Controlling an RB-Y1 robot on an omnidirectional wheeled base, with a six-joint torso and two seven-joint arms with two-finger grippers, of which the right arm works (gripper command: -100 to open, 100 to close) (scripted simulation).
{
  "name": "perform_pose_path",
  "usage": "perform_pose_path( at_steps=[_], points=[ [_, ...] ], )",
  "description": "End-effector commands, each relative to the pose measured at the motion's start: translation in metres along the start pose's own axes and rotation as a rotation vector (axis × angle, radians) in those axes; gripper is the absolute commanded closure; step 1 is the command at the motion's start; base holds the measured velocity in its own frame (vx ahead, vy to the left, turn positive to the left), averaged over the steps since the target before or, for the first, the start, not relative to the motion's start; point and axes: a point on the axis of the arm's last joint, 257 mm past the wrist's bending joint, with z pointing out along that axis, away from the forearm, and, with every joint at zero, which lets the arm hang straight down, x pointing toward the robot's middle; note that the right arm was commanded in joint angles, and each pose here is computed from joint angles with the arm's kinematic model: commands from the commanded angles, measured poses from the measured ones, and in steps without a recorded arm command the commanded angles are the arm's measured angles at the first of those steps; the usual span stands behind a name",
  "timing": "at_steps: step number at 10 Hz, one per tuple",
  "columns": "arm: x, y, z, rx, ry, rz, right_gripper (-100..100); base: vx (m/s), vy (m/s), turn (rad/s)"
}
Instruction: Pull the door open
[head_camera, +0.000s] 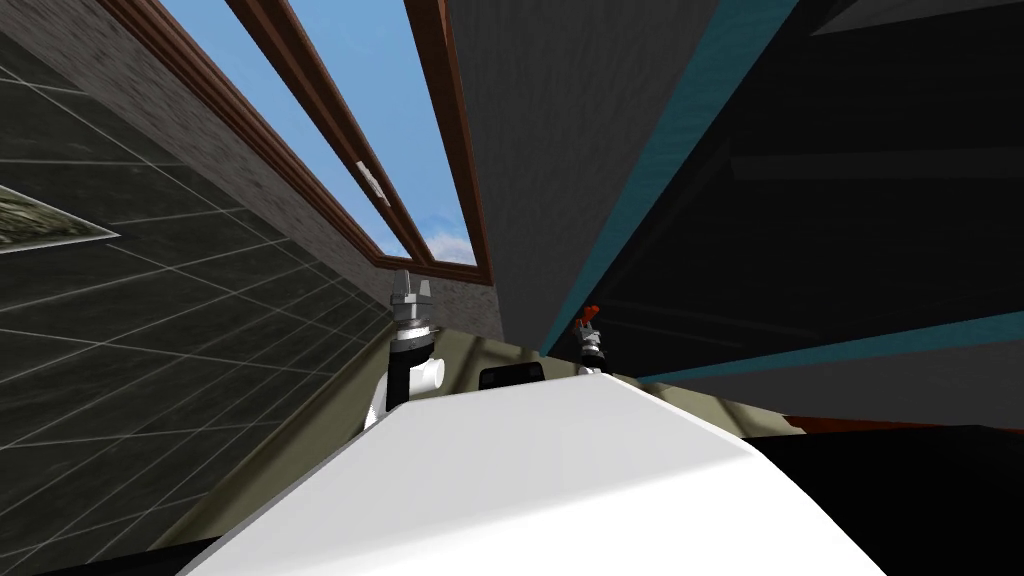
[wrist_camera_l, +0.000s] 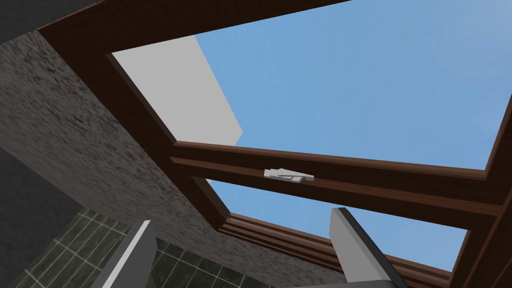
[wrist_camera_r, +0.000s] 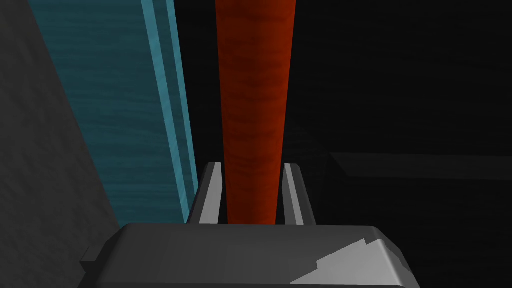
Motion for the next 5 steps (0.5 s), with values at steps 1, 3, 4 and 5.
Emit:
perform_pose_path(
  at_steps=[1, 3, 4, 5],
  points=[
    [0.0004, -0.0017, -0.004, 0.023, 0.003, -0.001, 100, -0.117, -0.019, 0.108],
    [0.0006, -0.0032, -0.0076, 0.043, 0.004, -0.001, 100, -0.195, -0.022, 0.1],
    [0.0007, -0.0044, -0.0104, 0.057, 0.005, -0.001, 100, -0.203, -0.015, 0.094],
    [0.0007, -0.0055, -0.0133, 0.073, 0.005, -0.001, 100, -0.212, -0.021, 0.107]
  ],
)
